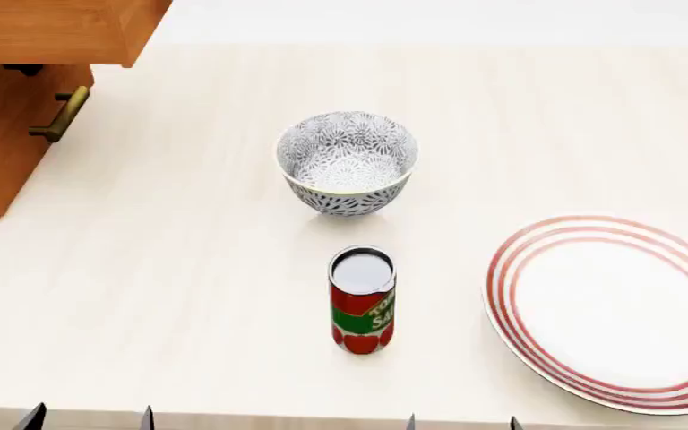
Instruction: Put the ketchup in the top drawer of the cabinet.
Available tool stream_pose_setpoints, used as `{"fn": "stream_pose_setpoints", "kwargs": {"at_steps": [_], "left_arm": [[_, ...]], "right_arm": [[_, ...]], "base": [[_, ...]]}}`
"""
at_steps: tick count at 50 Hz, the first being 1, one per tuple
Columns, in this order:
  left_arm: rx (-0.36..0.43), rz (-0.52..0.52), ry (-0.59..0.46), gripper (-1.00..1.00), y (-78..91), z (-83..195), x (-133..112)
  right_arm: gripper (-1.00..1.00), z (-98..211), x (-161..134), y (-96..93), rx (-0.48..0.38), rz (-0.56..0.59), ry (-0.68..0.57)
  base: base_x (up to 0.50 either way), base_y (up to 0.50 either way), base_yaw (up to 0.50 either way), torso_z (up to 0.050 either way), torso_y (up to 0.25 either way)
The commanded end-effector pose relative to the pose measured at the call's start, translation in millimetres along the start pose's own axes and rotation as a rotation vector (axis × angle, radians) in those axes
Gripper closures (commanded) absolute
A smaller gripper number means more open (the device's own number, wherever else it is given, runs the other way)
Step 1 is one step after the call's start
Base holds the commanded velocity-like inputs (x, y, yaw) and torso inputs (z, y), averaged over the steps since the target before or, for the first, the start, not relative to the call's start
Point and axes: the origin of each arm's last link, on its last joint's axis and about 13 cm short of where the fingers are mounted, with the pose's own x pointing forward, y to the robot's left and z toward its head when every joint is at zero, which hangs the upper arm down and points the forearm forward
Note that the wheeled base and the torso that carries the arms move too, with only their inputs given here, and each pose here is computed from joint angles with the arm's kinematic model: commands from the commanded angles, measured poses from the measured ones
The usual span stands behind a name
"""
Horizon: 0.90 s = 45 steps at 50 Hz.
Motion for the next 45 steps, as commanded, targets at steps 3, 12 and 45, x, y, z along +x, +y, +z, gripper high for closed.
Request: {"fn": "stream_pose_setpoints", "kwargs": {"at_steps": [3,12,45], "left_arm": [[-0.009,0.007,-0.011,-1.00,0.2,6,1],[-0.005,0.015,-0.054,-1.00,4.4,41,0],[0.007,0.037,-0.280,-1.00,12.1,123,-5]], "right_arm": [[-1.00,2,5,1.5,-0.029,-0.008,-0.010],[-1.00,43,11,-3.0,-0.052,-0.054,-0.085],[-1.00,108,3,-7.9,-0.032,-0.042,-0.307]], "base": [[0.00,0.00,0.00,0.000,0.000],[0.00,0.00,0.00,0.000,0.000],[0.02,0.00,0.00,0.000,0.000]]}}
